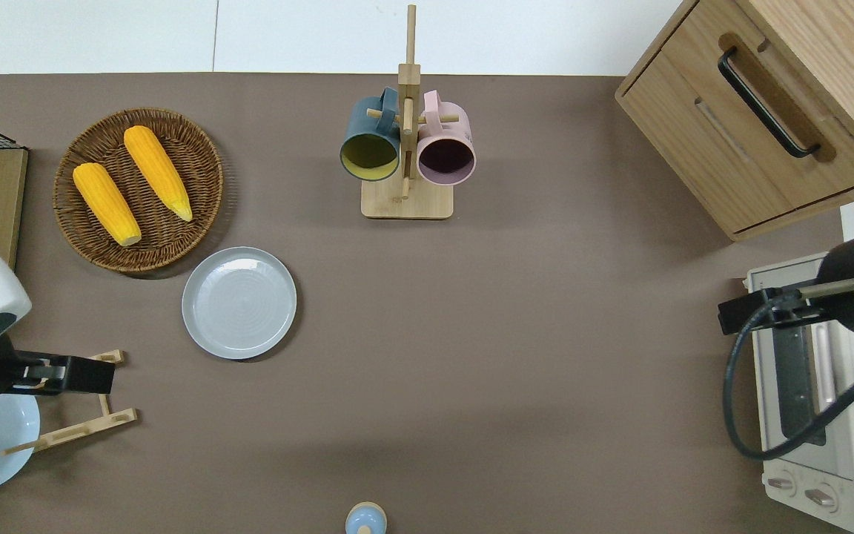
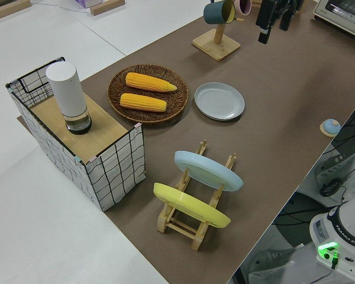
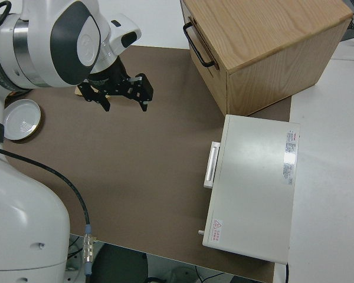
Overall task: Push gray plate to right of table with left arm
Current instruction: 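Move the left gripper toward the near edge of the gray plate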
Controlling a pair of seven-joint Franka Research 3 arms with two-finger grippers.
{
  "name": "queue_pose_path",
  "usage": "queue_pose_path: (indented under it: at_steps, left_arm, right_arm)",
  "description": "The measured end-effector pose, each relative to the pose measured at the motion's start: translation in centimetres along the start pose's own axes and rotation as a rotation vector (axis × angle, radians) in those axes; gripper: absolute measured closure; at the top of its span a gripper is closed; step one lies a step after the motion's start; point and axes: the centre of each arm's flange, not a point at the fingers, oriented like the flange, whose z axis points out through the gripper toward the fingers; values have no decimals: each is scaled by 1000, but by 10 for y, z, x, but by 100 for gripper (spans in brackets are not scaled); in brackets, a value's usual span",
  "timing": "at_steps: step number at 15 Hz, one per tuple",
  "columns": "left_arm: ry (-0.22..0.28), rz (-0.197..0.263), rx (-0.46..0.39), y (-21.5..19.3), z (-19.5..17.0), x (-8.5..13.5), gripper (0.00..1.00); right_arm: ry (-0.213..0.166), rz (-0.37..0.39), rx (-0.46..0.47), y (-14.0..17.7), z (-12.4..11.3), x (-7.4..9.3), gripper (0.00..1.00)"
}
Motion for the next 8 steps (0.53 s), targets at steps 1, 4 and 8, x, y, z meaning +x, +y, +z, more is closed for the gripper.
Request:
queue_pose_path:
  at_steps: [1, 4, 8]
  left_arm:
    - [-5, 0, 0, 0, 4, 2, 0]
    - [-5, 1, -1, 0, 19, 9, 0]
    - [7, 4, -2, 0, 46, 19, 0]
  right_arm:
    - [0, 0, 0, 0, 0, 0, 1]
    - [0, 0, 0, 0, 0, 0, 1]
    - [0, 0, 0, 0, 0, 0, 1]
